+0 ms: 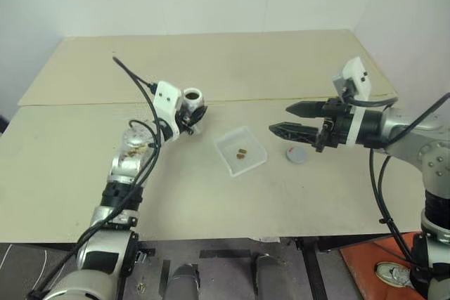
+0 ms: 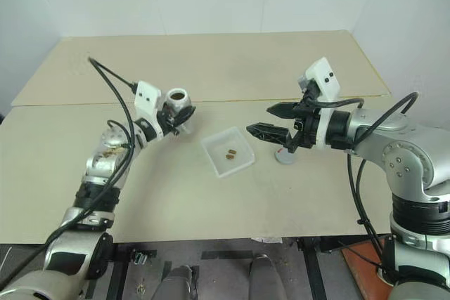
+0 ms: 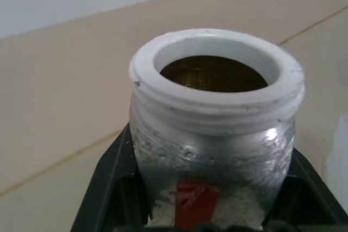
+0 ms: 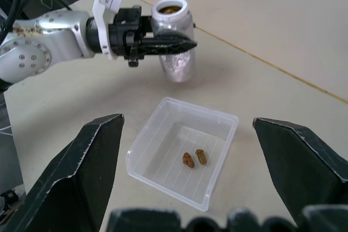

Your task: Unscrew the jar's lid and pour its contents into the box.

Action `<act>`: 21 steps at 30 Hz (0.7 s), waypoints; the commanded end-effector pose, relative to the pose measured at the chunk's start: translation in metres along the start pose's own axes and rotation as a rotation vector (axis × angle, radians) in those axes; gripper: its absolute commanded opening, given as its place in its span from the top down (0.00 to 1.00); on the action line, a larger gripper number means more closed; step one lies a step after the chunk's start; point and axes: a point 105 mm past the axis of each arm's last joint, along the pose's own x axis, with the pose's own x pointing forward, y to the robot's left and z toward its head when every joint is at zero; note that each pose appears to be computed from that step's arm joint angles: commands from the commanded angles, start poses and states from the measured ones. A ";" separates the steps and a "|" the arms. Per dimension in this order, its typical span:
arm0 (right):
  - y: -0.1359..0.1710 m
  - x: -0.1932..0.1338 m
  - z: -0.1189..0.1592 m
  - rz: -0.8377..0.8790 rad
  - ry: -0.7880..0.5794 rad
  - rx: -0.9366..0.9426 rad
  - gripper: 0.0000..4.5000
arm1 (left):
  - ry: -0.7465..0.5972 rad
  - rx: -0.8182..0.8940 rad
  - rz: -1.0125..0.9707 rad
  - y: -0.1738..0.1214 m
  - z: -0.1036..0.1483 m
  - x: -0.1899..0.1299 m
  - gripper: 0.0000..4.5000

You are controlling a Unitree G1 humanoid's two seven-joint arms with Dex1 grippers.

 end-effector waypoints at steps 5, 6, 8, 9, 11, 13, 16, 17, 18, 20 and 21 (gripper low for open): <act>0.006 -0.003 0.010 0.014 -0.038 -0.041 0.01 | -0.056 0.042 0.035 -0.002 -0.002 -0.011 0.56; 0.006 -0.004 0.010 0.017 -0.038 -0.041 0.01 | -0.050 0.044 0.032 -0.002 -0.004 -0.011 0.56; 0.007 -0.002 0.009 0.022 -0.036 -0.040 0.00 | -0.029 0.047 0.026 -0.003 -0.011 -0.015 0.40; 0.008 -0.002 0.009 0.023 -0.035 -0.039 0.00 | -0.023 0.044 0.023 -0.002 -0.013 -0.017 0.36; 0.008 -0.001 0.008 0.024 -0.030 -0.040 0.00 | -0.018 0.035 0.022 -0.001 -0.013 -0.021 0.20; 0.009 0.000 0.007 0.025 -0.028 -0.039 0.00 | -0.015 0.032 0.006 -0.002 -0.011 -0.029 0.07; 0.009 -0.001 0.003 0.019 -0.023 -0.033 0.00 | 0.015 0.050 -0.036 -0.004 -0.012 -0.050 0.00; 0.009 -0.001 0.002 0.016 -0.021 -0.030 0.00 | 0.028 0.060 -0.042 -0.003 -0.013 -0.058 0.00; 0.009 -0.002 0.000 0.014 -0.018 -0.025 0.00 | 0.043 0.064 -0.044 -0.001 -0.012 -0.067 0.00; 0.010 -0.005 -0.007 0.010 -0.005 -0.021 0.00 | 0.070 0.079 -0.064 0.003 -0.009 -0.086 0.00; 0.010 -0.006 -0.011 0.007 0.003 -0.024 0.00 | 0.077 0.087 -0.080 0.004 -0.005 -0.096 0.00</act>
